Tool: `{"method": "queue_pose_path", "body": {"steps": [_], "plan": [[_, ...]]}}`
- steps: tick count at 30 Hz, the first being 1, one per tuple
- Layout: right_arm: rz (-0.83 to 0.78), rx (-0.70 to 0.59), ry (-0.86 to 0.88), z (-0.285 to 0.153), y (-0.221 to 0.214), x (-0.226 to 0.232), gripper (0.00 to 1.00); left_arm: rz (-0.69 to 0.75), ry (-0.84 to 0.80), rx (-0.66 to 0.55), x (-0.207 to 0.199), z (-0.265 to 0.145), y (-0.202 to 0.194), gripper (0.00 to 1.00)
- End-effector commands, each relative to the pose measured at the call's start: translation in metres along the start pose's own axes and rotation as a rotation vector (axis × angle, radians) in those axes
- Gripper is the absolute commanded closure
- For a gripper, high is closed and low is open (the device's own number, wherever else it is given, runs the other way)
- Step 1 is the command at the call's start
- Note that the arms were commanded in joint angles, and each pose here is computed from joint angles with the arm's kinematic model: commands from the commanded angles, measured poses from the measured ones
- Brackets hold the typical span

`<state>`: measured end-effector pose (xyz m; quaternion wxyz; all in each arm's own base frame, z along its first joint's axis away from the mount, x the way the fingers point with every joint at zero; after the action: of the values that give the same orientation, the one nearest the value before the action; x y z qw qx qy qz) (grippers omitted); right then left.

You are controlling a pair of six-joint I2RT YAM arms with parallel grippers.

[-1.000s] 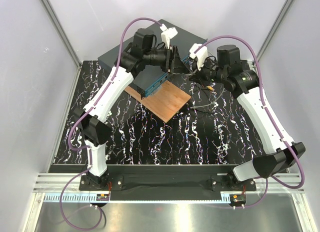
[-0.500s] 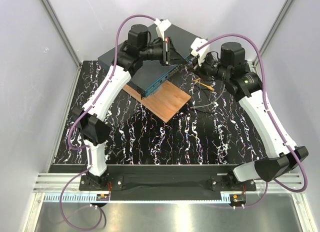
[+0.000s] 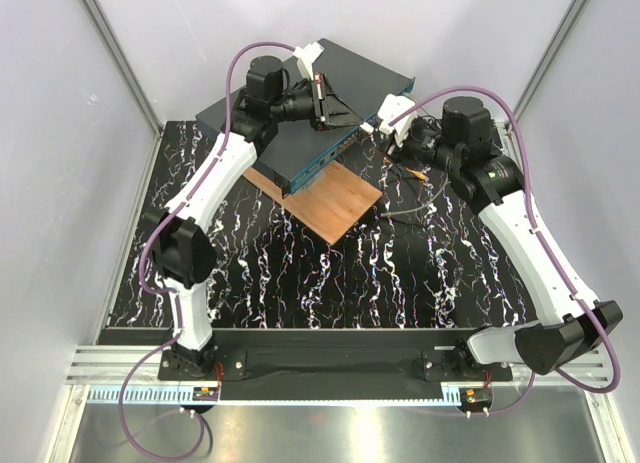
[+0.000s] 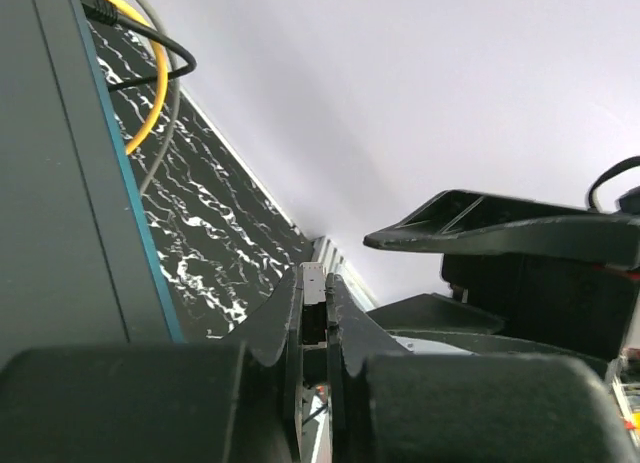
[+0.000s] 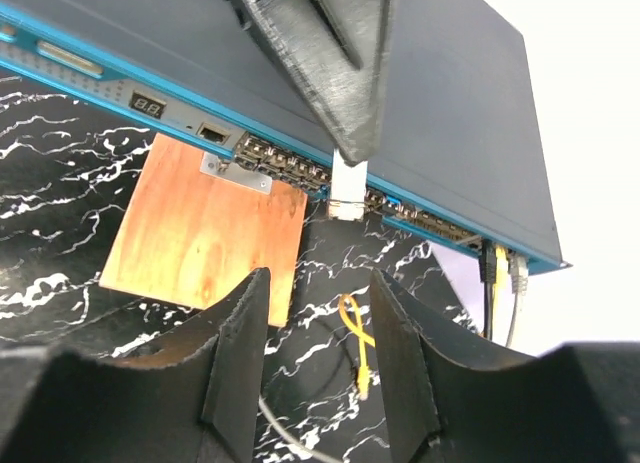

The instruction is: Insert the plug into the switch port

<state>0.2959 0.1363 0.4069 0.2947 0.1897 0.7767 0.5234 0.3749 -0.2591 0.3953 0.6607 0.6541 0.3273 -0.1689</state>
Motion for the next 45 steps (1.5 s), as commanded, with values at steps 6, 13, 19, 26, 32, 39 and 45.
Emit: {"method": "queue_pose_path", "body": {"steps": [6,13,19,26,32,39,45], "plan": [[-0.146,-0.139,0.039,0.007,0.021,-0.003,0.51,0.130,-0.135,-0.074,-0.051,-0.017,0.020,1.00],[-0.156,-0.143,0.060,0.020,0.027,-0.009,0.53,0.167,-0.131,-0.097,-0.058,-0.020,0.018,1.00],[-0.189,-0.146,0.048,0.026,0.027,-0.014,0.56,0.176,-0.111,-0.104,-0.062,-0.021,0.015,1.00],[-0.206,-0.165,0.038,0.029,0.033,-0.018,0.58,0.147,-0.085,-0.083,-0.060,-0.019,0.010,1.00],[-0.236,-0.158,0.050,0.032,0.034,-0.019,0.66,0.147,-0.073,-0.078,-0.059,-0.018,0.010,1.00],[-0.276,-0.130,0.043,0.032,0.030,-0.021,0.92,0.156,-0.064,-0.075,-0.059,-0.016,0.011,1.00],[-0.253,-0.118,0.043,0.030,0.031,-0.020,1.00,0.160,-0.047,-0.075,-0.056,-0.016,0.014,0.62]]}}
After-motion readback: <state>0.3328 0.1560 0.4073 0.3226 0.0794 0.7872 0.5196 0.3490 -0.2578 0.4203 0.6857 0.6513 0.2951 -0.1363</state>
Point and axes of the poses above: each gripper's point midway between its finger pads, its own z axis out along the fingers, its own x axis along the line the jaws close on, y = z × x, the point moved 10 cm from there along -z, back along the fingers, and after that the axes turned 14 degrees about z, right-handed, at the moved point
